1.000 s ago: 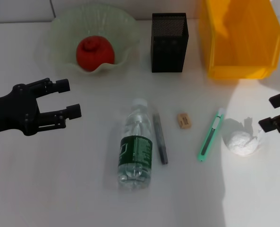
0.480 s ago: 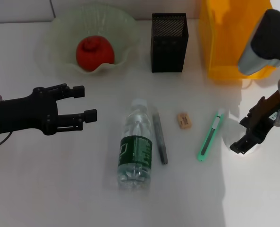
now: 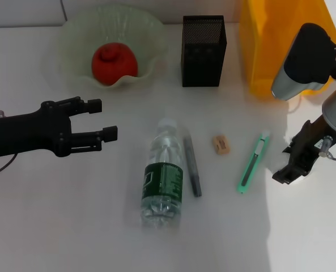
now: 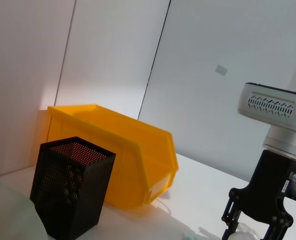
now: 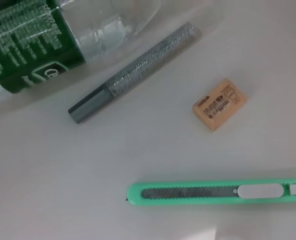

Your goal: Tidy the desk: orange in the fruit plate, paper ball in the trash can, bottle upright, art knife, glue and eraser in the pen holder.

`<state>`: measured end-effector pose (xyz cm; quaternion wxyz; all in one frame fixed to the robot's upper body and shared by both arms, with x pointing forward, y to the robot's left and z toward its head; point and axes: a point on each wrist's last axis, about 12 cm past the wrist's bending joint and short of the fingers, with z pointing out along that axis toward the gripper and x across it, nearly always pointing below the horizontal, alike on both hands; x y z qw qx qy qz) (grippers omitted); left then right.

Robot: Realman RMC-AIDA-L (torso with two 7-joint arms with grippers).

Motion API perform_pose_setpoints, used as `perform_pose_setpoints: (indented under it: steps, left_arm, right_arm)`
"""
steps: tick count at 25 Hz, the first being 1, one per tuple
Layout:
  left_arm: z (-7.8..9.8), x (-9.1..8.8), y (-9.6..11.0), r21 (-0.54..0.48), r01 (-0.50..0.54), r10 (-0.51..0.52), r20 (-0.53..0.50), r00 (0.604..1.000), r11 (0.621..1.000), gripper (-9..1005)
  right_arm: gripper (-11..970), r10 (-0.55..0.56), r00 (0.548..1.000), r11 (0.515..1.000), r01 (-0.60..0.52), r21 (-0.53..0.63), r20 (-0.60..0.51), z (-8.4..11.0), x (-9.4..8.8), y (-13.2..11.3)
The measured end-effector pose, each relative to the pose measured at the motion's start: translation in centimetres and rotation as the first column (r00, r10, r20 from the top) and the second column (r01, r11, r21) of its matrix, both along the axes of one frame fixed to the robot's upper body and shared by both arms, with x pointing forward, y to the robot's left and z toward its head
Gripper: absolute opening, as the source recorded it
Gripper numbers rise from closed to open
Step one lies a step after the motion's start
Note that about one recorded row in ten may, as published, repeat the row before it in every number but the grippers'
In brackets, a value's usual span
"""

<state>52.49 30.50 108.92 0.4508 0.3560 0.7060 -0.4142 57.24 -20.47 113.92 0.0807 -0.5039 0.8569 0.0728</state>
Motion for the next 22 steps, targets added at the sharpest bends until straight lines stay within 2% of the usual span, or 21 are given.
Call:
perform_pose_setpoints:
  steps: [3,6,8,9,10,12,14,16,19,22]
  left_arm:
    - [0.0,0.2,-0.1,0.003,-0.003,0.003,0.003,1.0,1.0,847]
    - [0.0,0.4,-0.4,0.004,-0.006,0.006,0.007,1.0,1.0,848]
    - [0.0,0.5,-0.6,0.002,-0.004,0.004,0.009,1.0,1.0,848]
    - [0.1,0.5,-0.7,0.001,-0.003,0.003,0.009,1.0,1.0,848]
    - [0.1,0.5,-0.7,0.001,-0.003,0.003,0.009,1.0,1.0,848]
    - [0.0,0.5,-0.7,0.0,-0.002,0.002,0.009,1.0,1.0,848]
    - [0.0,0.5,-0.8,-0.003,-0.003,0.003,0.009,1.0,1.0,848]
    - [0.0,0.5,-0.8,-0.004,-0.004,0.004,0.01,1.0,1.0,848]
    - [0.1,0.6,-0.6,-0.028,-0.035,0.035,0.018,0.999,0.999,848]
    - [0.2,0.6,-0.5,-0.041,-0.05,0.051,0.021,0.998,0.998,847]
  right_arm:
    - [621,-0.002,0.999,1.0,0.002,0.015,0.04,1.4,-0.1,-0.2]
    - [584,-0.05,0.986,0.997,0.04,0.069,0.156,4.4,0.3,-1.1]
    - [579,-0.123,0.955,0.987,0.09,0.132,0.269,6.7,0.8,-2.1]
    - [576,-0.233,0.896,0.964,0.16,0.214,0.378,8.5,1.5,-3.3]
    - [574,-0.233,0.896,0.964,0.16,0.214,0.378,8.5,1.5,-3.3]
    - [582,-0.348,0.817,0.928,0.23,0.293,0.461,9.2,2.6,-4.6]
    - [605,-0.429,0.741,0.894,0.268,0.359,0.516,8.9,3.6,-5.6]
    - [629,-0.484,0.698,0.865,0.289,0.41,0.528,7.9,4.3,-6.3]
    - [663,-0.54,0.652,0.831,0.311,0.461,0.532,6.7,5.1,-6.8]
    - [698,-0.566,0.639,0.812,0.323,0.485,0.521,5.8,5.4,-6.9]
